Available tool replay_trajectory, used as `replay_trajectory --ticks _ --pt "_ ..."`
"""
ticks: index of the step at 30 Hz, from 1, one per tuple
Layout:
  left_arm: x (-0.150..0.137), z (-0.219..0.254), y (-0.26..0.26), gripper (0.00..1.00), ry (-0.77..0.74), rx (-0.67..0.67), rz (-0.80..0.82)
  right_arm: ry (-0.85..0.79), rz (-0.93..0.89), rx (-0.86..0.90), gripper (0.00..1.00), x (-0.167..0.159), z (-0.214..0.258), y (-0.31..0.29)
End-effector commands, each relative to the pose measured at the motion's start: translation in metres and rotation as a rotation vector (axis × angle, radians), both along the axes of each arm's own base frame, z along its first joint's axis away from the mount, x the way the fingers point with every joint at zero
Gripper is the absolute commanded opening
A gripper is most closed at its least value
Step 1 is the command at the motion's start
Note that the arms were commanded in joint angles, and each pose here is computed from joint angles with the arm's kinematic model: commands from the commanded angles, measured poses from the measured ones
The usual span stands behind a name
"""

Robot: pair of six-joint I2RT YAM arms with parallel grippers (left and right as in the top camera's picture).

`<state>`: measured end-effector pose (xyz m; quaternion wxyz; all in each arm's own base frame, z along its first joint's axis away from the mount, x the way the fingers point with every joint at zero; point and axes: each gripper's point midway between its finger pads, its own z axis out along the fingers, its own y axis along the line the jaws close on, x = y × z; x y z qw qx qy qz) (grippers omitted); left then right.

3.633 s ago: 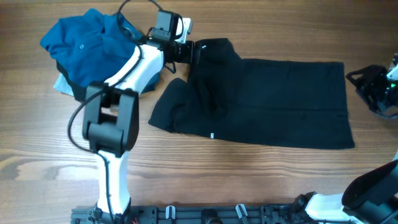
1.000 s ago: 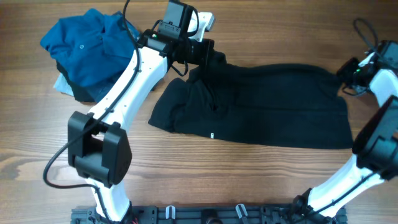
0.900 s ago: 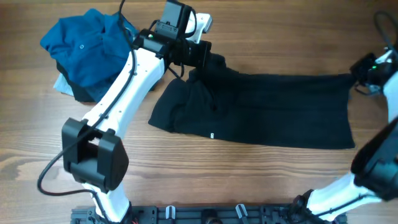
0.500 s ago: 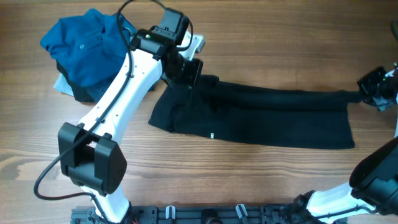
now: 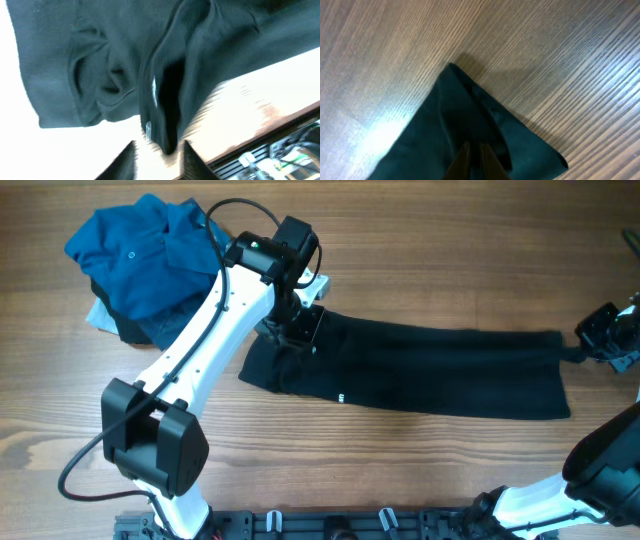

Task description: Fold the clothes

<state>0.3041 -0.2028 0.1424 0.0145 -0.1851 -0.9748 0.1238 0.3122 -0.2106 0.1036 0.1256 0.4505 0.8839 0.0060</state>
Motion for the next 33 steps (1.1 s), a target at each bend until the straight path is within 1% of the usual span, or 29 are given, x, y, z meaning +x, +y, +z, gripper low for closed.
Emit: replay_trajectory --ticks 1,4,7,11,12,15,16,18,21,23,26,27,28,29,30,33 --pt "0.004 0.010 0.019 0.55 -0.070 0.089 0.000 0.028 0.013 -0.030 0.57 -0.008 0.005 -0.002" --pt "0.012 0.009 0.029 0.64 -0.112 0.150 0.005 0.037 0.013 -0.042 0.64 -0.010 0.005 -0.005" --pt "0.021 0.010 0.027 0.69 -0.150 0.147 0.010 0.013 0.008 -0.062 0.70 -0.005 0.007 -0.011" --pt "0.030 0.011 0.022 0.69 -0.185 0.122 0.025 -0.006 0.013 -0.086 0.70 -0.003 0.002 -0.028" --pt "0.031 0.012 0.021 0.71 -0.188 0.117 0.025 -0.003 0.022 -0.089 0.70 -0.003 -0.003 -0.034" --pt "0.034 0.012 0.019 0.72 -0.200 0.111 0.026 -0.046 0.165 -0.019 0.70 0.009 -0.022 -0.029" --pt "0.034 0.012 0.019 0.72 -0.204 0.109 0.027 -0.100 0.280 0.038 0.70 0.021 -0.032 -0.019" --pt "0.034 0.012 0.019 0.73 -0.203 0.110 0.027 -0.148 0.427 0.101 0.70 0.031 -0.047 -0.005" --pt "0.034 0.012 0.019 0.73 -0.203 0.110 0.026 -0.088 0.501 0.152 0.71 0.021 -0.074 0.002" --pt "0.034 0.012 0.019 0.73 -0.202 0.110 0.026 -0.049 0.514 0.191 0.73 0.013 -0.084 0.008" --pt "0.034 0.012 0.019 0.73 -0.200 0.111 0.026 -0.014 0.500 0.232 0.75 0.003 -0.086 0.015" --pt "0.034 0.012 0.019 0.73 -0.203 0.110 0.026 0.028 0.466 0.220 0.71 -0.003 -0.088 0.011" --pt "0.035 0.012 0.019 0.75 -0.207 0.108 0.027 0.106 0.383 0.181 0.67 -0.014 -0.092 0.000" --pt "0.037 0.013 0.018 0.75 -0.212 0.105 0.027 0.169 0.323 0.143 0.59 -0.023 -0.094 -0.010" --pt "0.038 0.013 0.017 0.76 -0.216 0.103 0.028 0.210 0.286 0.119 0.55 -0.030 -0.094 -0.016" --pt "0.038 0.013 0.017 0.78 -0.217 0.103 0.026 0.190 0.265 0.128 0.57 -0.026 -0.092 -0.014"
